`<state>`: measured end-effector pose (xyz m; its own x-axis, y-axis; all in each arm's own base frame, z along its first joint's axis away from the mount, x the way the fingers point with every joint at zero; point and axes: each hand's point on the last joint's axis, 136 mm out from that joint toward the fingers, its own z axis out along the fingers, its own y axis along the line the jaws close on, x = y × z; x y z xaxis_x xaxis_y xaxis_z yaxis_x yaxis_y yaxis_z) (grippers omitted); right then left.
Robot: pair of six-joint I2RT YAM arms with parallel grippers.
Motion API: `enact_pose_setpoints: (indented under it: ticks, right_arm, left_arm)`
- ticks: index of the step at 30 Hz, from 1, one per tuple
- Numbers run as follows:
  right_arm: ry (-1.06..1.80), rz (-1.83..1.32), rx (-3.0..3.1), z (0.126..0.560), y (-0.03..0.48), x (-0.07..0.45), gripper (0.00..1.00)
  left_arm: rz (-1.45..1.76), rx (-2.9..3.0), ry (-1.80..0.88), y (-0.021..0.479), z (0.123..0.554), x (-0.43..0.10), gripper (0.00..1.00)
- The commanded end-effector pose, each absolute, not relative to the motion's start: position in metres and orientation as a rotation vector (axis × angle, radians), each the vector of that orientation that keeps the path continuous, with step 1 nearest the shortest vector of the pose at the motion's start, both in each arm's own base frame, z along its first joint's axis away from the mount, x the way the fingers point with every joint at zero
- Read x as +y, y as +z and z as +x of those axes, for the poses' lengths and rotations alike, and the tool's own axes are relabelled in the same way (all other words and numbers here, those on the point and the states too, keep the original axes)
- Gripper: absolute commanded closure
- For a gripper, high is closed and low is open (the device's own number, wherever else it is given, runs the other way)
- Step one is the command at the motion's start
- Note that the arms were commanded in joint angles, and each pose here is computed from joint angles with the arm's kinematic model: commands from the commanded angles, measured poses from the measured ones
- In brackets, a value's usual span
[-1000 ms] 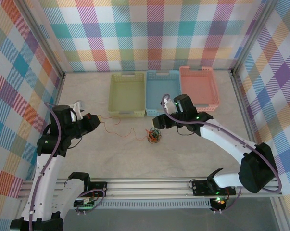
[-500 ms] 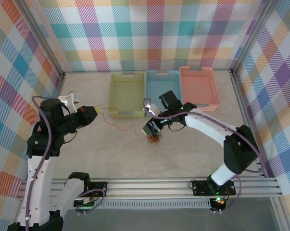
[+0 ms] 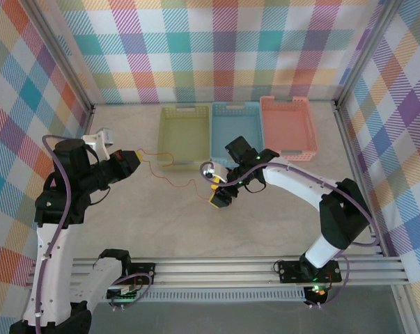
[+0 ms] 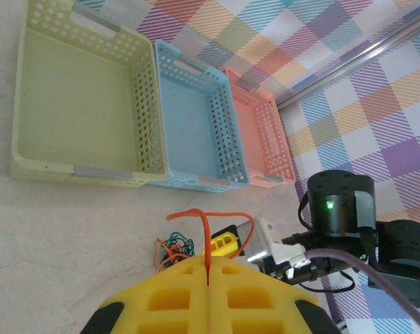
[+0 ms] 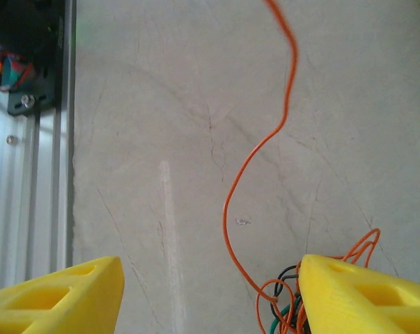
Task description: Untangle the cables
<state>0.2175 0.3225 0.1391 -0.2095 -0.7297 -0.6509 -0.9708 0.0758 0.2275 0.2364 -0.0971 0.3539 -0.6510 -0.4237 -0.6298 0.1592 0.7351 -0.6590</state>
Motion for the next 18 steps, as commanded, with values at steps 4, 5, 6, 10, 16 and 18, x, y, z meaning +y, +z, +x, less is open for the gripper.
enact_pose_setpoints:
  ticks: [4,5,6,10,16,18]
  right_arm:
    - [0.799,-1.848,1.895,0.218,0.115,0.331,0.35]
    - [0.777,-1.857,1.895,0.22,0.11,0.331,0.36]
    - [0.762,-1.86,1.891,0.222,0.108,0.332,0.38]
    - [0.791,-1.878,1.878,0.22,0.104,0.336,0.49]
    - [0.763,-1.853,1.823,0.224,0.109,0.34,0.87]
    - [0.777,-1.823,1.791,0.223,0.117,0.342,0.99]
  left_arm:
    - [-0.188,2.071,-0.914,0.371,0.231,-0.097,1.0]
    - [-0.188,2.071,-0.915,0.372,0.231,-0.098,1.0]
    - [-0.187,2.074,-0.914,0.372,0.231,-0.098,1.0]
    - [-0.192,2.075,-0.907,0.371,0.23,-0.097,1.0]
    - [-0.204,2.082,-0.898,0.369,0.232,-0.095,1.0]
    - [-0.22,2.085,-0.88,0.366,0.234,-0.092,1.0]
